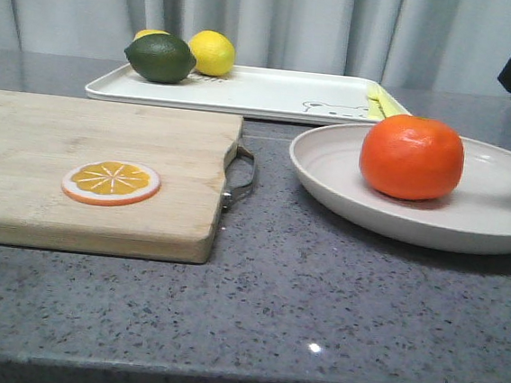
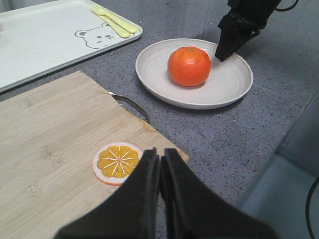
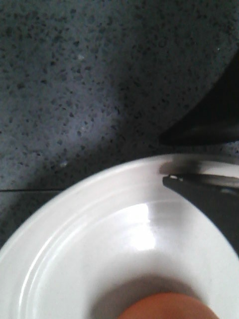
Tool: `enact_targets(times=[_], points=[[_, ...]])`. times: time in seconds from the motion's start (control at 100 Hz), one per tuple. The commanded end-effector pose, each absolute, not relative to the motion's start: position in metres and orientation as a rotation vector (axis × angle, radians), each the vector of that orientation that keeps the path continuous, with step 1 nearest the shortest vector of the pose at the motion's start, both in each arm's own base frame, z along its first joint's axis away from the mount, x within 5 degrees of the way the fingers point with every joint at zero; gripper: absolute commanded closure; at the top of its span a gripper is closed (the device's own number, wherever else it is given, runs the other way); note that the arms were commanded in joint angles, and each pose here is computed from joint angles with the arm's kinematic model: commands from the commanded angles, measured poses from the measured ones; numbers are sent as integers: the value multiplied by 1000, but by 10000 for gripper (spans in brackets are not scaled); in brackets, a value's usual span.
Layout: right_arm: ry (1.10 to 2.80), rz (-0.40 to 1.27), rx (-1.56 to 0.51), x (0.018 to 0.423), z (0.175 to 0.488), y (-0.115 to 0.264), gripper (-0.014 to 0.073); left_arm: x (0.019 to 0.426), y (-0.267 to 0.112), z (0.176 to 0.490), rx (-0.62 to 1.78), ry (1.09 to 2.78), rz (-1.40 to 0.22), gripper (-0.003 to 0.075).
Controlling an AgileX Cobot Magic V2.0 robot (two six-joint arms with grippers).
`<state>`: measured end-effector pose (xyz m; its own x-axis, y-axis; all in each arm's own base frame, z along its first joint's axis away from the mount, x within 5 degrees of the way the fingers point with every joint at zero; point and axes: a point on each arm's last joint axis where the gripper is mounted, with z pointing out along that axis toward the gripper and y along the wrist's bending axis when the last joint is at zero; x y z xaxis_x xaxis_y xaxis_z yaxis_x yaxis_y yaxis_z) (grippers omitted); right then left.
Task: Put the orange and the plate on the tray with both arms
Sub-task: 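Grip the plate rim with the right gripper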
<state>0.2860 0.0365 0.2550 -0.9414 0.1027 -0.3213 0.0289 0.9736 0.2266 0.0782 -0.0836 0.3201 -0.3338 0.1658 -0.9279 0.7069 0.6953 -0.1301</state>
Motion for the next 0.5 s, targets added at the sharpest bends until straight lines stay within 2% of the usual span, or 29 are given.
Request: enact_targets(times=[0.0, 0.27, 0.49], points=[[2707, 327, 81, 289, 272, 37, 509, 80, -84, 336, 627, 1772, -684, 739], [2712, 327, 80, 288, 272, 37, 656, 80, -84, 336, 627, 1772, -684, 739], [2715, 338, 89, 288, 272, 37, 663, 81, -85, 335, 628, 1776, -683, 739]])
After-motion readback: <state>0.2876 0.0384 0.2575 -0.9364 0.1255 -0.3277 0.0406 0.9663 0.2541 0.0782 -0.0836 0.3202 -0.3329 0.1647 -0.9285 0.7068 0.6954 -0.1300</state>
